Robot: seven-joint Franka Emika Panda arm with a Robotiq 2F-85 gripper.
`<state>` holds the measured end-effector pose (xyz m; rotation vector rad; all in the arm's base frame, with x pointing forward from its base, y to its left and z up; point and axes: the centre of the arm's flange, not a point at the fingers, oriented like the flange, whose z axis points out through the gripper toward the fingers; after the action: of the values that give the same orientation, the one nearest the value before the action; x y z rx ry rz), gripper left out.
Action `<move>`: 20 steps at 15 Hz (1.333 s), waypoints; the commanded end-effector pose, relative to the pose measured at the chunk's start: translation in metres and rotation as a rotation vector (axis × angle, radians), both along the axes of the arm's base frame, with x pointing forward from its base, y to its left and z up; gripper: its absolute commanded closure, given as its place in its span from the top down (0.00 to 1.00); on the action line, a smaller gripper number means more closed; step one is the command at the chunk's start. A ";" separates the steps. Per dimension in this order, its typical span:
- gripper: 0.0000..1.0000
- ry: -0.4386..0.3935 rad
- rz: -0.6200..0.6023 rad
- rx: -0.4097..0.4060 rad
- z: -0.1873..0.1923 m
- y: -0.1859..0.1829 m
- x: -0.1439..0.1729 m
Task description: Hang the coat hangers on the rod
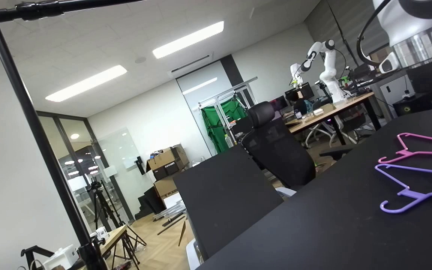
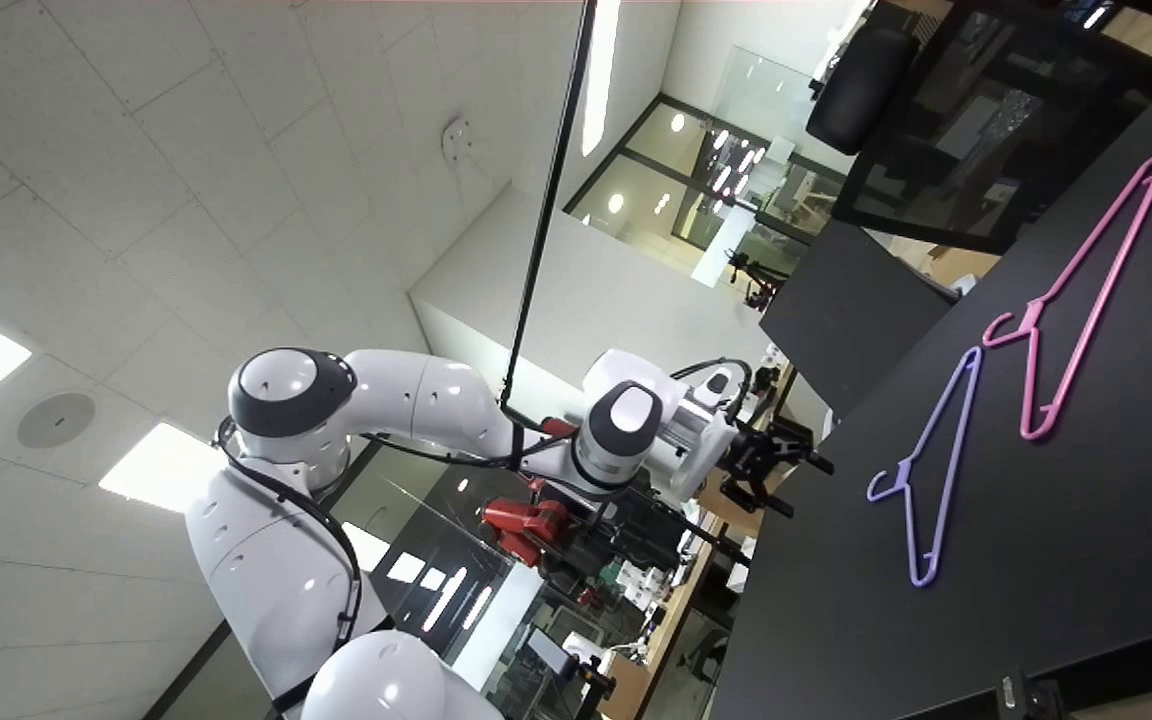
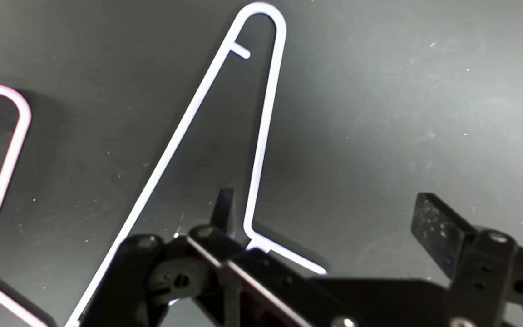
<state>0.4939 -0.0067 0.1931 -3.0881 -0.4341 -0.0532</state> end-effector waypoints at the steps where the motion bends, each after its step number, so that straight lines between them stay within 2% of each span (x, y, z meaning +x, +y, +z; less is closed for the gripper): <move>1: 1.00 -0.009 -0.024 -0.016 -0.028 0.000 0.009; 6: 1.00 -0.017 -0.099 -0.021 -0.065 -0.009 0.005; 16: 1.00 0.025 -0.124 0.004 -0.121 -0.006 0.008; 17: 0.75 0.025 -0.127 0.002 -0.124 -0.005 0.008; 18: 0.73 0.025 -0.126 0.001 -0.126 -0.005 0.008; 20: 0.60 0.020 -0.132 0.000 -0.127 -0.006 0.011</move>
<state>0.4954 -0.0138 0.0707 -3.1029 -0.2720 -0.0068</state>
